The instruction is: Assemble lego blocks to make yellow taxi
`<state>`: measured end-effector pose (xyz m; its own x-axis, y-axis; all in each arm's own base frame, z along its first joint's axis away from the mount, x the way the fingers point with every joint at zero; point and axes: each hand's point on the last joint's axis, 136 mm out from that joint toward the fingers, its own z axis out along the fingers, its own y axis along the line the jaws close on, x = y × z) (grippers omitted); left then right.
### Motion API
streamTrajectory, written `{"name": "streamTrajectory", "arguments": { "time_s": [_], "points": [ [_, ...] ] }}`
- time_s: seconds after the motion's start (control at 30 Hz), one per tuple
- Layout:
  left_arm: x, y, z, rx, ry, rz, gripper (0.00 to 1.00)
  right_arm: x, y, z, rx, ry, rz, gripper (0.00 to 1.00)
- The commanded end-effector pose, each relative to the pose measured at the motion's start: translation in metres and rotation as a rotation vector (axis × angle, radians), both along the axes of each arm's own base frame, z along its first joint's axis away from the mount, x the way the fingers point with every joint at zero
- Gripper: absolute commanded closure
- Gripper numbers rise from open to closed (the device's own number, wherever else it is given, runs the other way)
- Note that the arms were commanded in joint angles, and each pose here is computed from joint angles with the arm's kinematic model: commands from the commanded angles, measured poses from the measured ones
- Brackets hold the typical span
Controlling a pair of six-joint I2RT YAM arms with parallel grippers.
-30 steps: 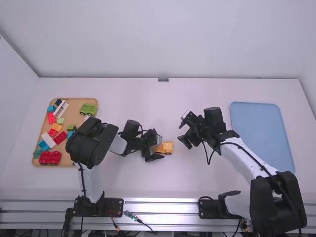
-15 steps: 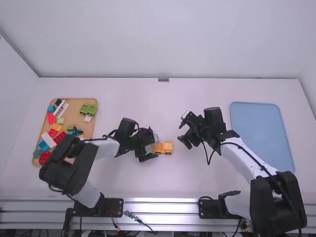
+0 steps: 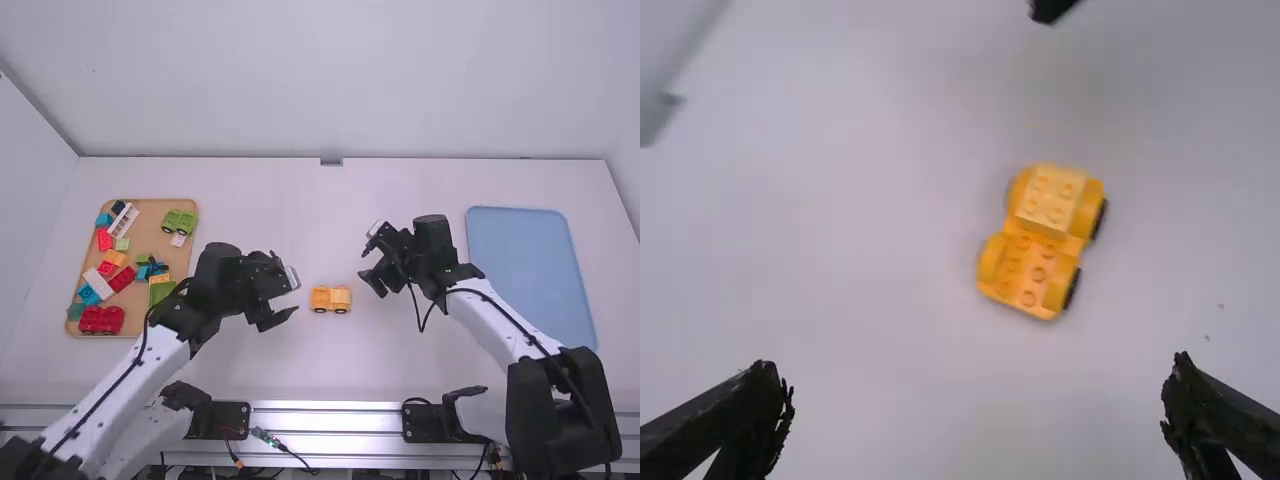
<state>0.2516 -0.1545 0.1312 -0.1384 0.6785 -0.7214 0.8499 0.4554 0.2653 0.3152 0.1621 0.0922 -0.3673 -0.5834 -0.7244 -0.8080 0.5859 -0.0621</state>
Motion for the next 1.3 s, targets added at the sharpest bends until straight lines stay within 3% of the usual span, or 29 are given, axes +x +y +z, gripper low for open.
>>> {"name": "streamTrajectory", "arguments": {
  "time_s": [0.0,0.07,0.2,0.37,0.6,0.73,0.93,1.27],
  "points": [
    [0.015,0.024,0.020,-0.064,-0.015,0.253,0.01,0.005,0.004,0.011,0.029,-0.022,-0.017,0.01],
    [0.034,0.058,0.038,-0.160,-0.032,0.566,0.01,0.012,0.006,0.017,0.051,-0.049,-0.029,0.01],
    [0.048,0.113,0.047,-0.240,-0.063,0.931,0.01,0.021,0.009,0.028,0.076,-0.102,-0.036,0.01],
    [0.056,0.136,0.040,-0.254,-0.019,1.032,0.01,0.026,0.009,0.034,0.087,-0.131,-0.037,0.01],
    [0.075,0.198,0.036,-0.369,0.133,1.375,0.01,0.025,0.015,0.036,0.088,-0.141,-0.023,0.01],
    [0.088,0.213,0.031,-0.413,0.242,1.422,0.01,0.027,0.014,0.038,0.092,-0.154,-0.028,0.01],
    [0.101,0.266,0.011,-0.428,0.368,1.613,0.01,0.032,0.005,0.038,0.090,-0.154,-0.053,0.01],
    [0.106,0.312,-0.047,-0.326,0.725,1.763,0.01,0.036,-0.006,0.038,0.087,-0.153,-0.084,0.01]
  ]
}}
